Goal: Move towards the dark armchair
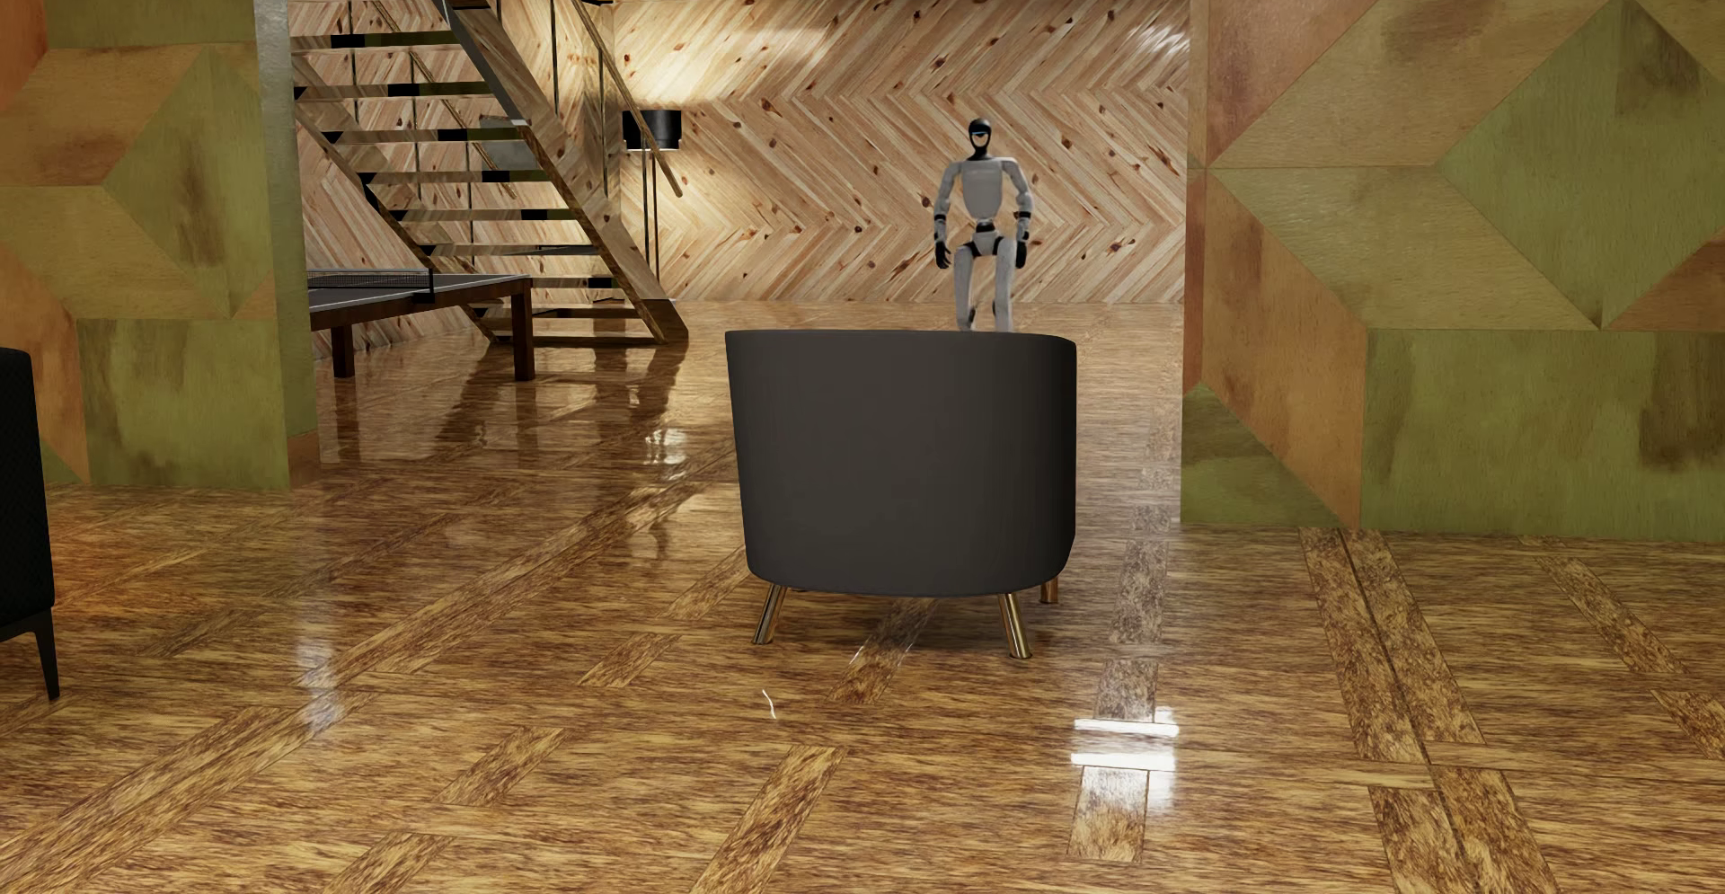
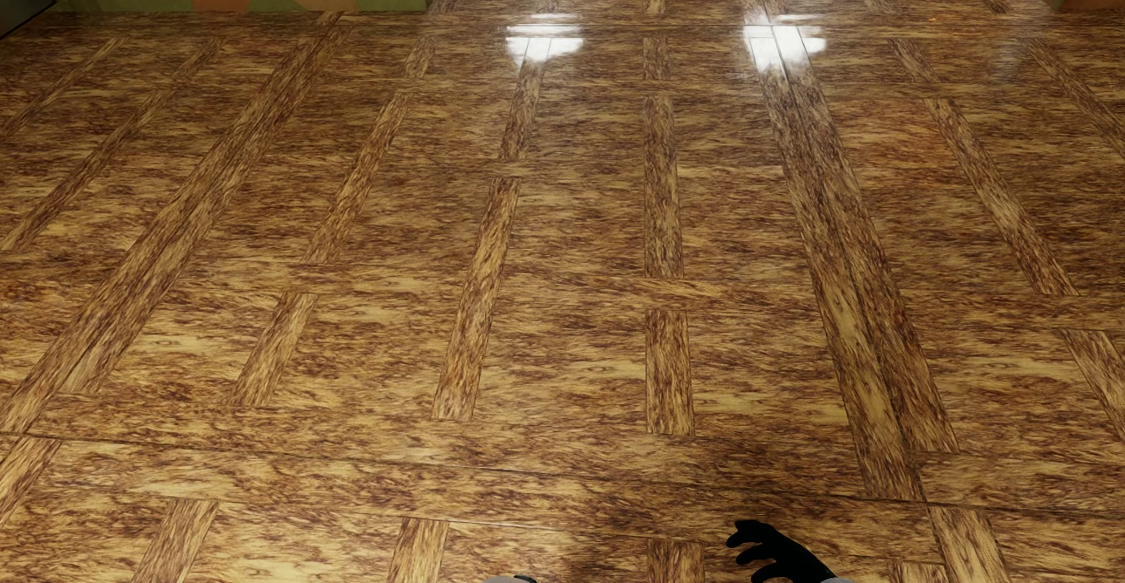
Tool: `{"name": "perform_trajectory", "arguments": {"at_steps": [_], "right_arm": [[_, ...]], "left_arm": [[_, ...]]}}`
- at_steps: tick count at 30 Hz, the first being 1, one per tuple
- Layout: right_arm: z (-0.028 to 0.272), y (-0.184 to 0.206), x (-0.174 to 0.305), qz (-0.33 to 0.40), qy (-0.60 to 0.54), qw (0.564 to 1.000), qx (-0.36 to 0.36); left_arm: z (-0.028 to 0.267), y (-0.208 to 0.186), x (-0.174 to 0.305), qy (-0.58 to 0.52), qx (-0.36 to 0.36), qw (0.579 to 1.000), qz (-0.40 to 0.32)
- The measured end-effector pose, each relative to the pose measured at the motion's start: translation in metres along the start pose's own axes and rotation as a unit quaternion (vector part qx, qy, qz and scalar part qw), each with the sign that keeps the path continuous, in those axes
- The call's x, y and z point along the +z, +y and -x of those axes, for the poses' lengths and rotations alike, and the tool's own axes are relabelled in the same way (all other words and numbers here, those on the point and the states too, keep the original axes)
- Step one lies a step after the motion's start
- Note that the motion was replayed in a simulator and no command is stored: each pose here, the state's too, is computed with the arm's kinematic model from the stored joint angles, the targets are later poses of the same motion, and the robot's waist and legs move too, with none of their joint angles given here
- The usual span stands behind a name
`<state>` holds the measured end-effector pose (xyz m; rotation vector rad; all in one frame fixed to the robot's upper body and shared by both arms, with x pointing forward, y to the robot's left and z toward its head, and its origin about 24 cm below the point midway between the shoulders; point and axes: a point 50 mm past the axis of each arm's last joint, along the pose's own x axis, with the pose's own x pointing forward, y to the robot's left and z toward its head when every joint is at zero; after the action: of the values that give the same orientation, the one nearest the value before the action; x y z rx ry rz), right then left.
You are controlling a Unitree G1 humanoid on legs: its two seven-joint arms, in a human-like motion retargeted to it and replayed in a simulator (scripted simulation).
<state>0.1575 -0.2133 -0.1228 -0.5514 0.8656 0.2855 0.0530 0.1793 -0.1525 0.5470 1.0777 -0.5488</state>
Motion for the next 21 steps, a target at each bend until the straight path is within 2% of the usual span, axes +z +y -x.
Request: {"name": "perform_trajectory", "arguments": {"at_steps": [4, 7, 12, 15, 18, 21], "right_arm": [[0.020, 0.049, -0.068, 0.058, 0.129, 0.986, 0.085], [0.045, 0.059, -0.107, 0.040, 0.188, 0.977, 0.094], [0.068, 0.069, -0.133, 0.041, 0.223, 0.967, 0.112], [0.071, 0.074, -0.139, 0.061, 0.240, 0.960, 0.128], [0.061, 0.073, -0.128, 0.061, 0.225, 0.965, 0.124], [0.035, 0.051, -0.089, 0.028, 0.151, 0.985, 0.079]], "left_arm": [[-0.004, 0.066, 0.031, -0.041, 0.088, 0.995, 0.004], [0.005, 0.115, 0.053, -0.077, 0.155, 0.985, 0.011], [0.031, 0.172, 0.099, -0.162, 0.236, 0.958, 0.003], [0.027, 0.164, 0.095, -0.160, 0.230, 0.960, 0.024], [0.005, 0.107, 0.047, -0.078, 0.158, 0.983, 0.052], [-0.004, 0.046, 0.015, -0.017, 0.068, 0.997, 0.023]]}}
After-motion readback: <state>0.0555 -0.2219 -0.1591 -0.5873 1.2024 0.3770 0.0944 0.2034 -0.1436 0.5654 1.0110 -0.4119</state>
